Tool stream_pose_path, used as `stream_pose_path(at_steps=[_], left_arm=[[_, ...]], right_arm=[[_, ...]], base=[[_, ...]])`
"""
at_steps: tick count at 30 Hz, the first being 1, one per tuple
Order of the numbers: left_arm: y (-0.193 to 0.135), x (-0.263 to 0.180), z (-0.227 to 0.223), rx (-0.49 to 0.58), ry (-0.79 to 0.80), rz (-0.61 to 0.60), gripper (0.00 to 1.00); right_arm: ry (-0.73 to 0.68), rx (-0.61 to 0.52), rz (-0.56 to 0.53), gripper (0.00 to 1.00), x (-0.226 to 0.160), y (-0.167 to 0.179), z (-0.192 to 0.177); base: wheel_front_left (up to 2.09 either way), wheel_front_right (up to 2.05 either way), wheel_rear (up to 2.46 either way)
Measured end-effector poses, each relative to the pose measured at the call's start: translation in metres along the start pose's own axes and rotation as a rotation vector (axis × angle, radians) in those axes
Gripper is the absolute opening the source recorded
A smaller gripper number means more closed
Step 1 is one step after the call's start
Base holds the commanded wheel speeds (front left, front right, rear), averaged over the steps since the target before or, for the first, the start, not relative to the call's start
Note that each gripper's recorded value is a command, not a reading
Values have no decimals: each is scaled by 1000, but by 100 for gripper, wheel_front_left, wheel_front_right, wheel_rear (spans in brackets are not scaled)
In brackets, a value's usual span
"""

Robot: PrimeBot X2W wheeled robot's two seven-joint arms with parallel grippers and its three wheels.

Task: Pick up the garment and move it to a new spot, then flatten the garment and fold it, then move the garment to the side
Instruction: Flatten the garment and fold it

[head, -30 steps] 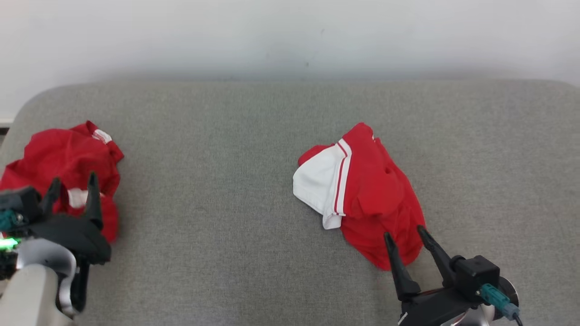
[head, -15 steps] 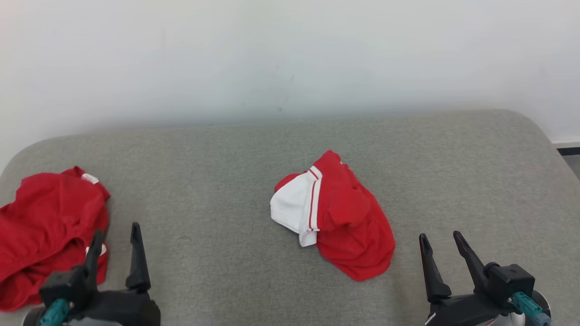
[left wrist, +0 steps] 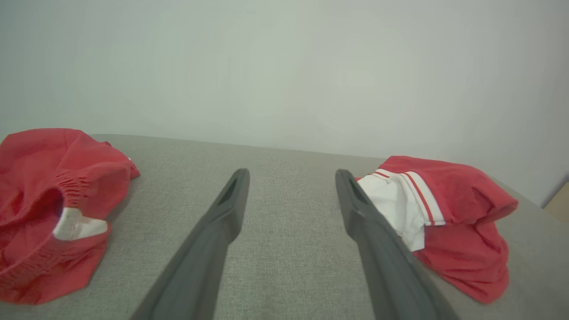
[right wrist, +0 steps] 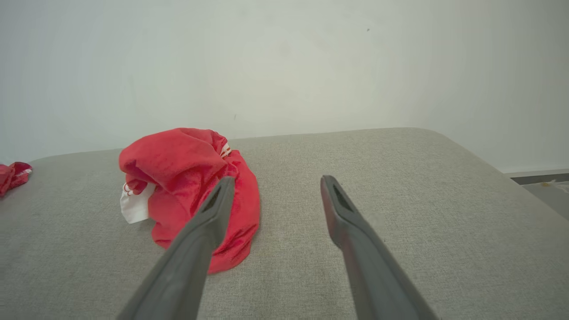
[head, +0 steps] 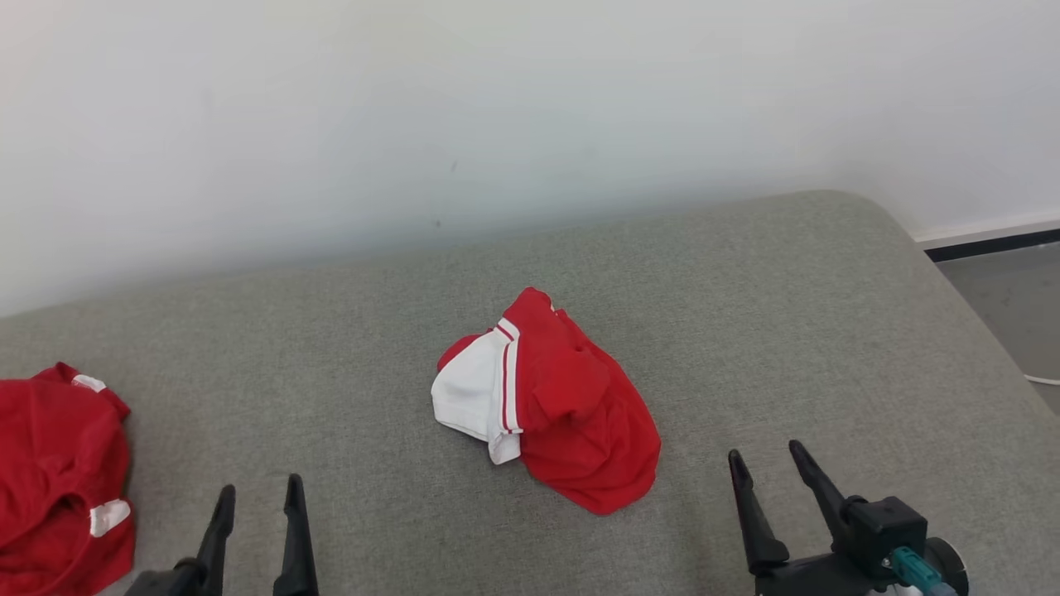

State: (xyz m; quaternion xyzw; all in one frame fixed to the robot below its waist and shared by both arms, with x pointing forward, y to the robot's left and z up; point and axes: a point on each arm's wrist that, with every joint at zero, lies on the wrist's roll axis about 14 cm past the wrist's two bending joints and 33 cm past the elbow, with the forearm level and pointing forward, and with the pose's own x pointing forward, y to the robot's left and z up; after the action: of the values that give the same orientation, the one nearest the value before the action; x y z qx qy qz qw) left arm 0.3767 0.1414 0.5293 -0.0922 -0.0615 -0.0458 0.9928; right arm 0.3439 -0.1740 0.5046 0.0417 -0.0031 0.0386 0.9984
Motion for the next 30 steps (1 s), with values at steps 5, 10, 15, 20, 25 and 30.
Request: stream_pose_path(at_steps=[5, 10, 15, 20, 25, 30], left_arm=[[8, -9, -3, -16, 7, 32, 100], [18, -19, -7, -24, 17, 53, 100], [28, -28, -9, -10, 25, 67, 100], [37, -36, -9, 9, 25, 97, 100], [40, -44, -9, 25, 28, 102, 100], [41, -50, -13, 30, 39, 103, 100]], right_arm=[[5, 0, 19, 100, -1, 6, -4], [9, 1, 35, 100, 1, 11, -7], [17, 0, 58, 100, 2, 19, -11], [14, 3, 62, 100, 2, 20, -11], [5, 11, 66, 100, 2, 21, -9], [-4, 17, 70, 100, 2, 23, -7]], base=[[0, 0, 0], [0, 0, 0], [0, 0, 0], [0, 0, 0], [0, 0, 0], [0, 0, 0]])
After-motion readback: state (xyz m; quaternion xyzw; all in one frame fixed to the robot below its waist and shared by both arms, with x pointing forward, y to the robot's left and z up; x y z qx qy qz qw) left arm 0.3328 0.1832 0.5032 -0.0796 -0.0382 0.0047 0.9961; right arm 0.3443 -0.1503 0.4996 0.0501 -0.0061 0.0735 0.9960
